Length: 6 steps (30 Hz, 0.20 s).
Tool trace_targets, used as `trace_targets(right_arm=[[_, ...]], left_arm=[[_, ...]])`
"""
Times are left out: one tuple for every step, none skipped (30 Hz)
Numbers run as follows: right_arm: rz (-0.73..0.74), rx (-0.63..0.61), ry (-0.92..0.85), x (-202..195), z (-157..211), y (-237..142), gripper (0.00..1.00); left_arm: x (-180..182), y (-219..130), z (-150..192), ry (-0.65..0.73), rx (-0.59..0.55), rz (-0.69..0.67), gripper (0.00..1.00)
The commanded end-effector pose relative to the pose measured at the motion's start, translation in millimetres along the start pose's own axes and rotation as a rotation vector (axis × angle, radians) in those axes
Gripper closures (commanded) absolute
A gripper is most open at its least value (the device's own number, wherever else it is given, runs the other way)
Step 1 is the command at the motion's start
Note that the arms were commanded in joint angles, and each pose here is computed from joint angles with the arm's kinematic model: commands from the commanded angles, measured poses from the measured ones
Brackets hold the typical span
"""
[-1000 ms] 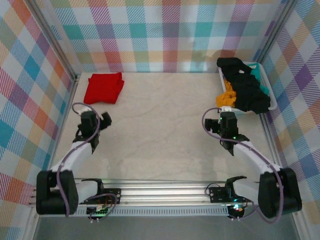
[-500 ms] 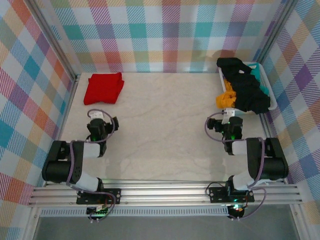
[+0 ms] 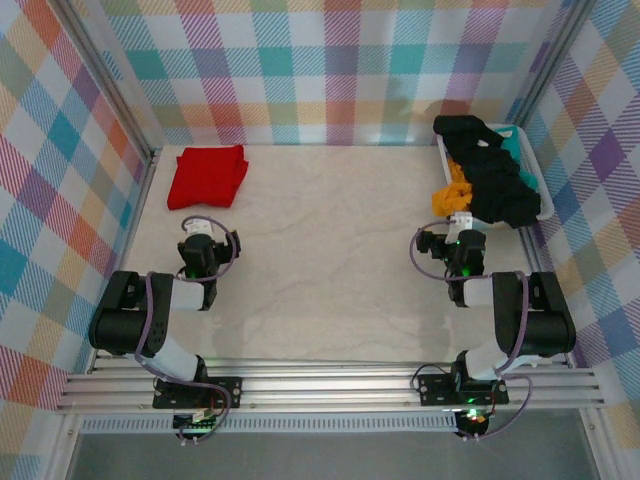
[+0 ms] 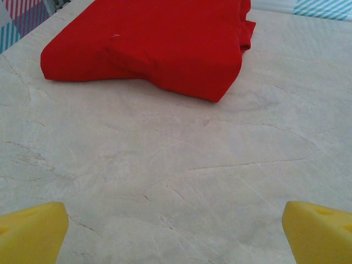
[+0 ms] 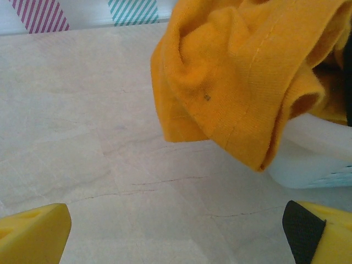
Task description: Fold and stack the t-shirts
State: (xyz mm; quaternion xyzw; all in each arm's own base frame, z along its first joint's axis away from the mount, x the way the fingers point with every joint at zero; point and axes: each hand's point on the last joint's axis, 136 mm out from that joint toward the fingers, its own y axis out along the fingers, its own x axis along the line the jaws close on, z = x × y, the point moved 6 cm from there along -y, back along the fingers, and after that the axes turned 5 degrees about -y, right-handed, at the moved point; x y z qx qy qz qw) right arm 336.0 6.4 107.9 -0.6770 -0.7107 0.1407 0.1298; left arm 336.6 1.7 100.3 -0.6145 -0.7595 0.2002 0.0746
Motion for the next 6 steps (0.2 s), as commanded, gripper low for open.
trace_targets(right_arm=[[-0.003,-0.019,-0.001,1.3,-7.2,3.1,0.0],[-0.002,-0.019,0.0,1.1,-7.1,2.9,0.0],[-0.003,-0.021,0.0,1.4,-7.4,2.9,0.0],[-0.003,-0.021,-0.002,1.6,-7.1,2.4,0.0],[-0.003,-0.023,-0.001,1.5,-7.5,2.3,0.0],[-0.003,-0.024,-0.001,1.4,-7.6,2.3,0.0]], left_arm=[[-1.8,-0.8,-4.7,0.01,-0.023,-0.004,0.0],[-1.8,-0.8,-4.5,0.011,-0.023,-0.003,0.0],[-2.0,-0.8,-4.7,0.01,-0.023,-0.003,0.0],[-2.0,-0.8,-4.4,0.011,-0.023,-0.003,0.0],[-1.9,-1.0,-4.2,0.011,-0.022,-0.003,0.0],[-1.8,-1.0,-4.4,0.01,-0.023,-0.004,0.0]])
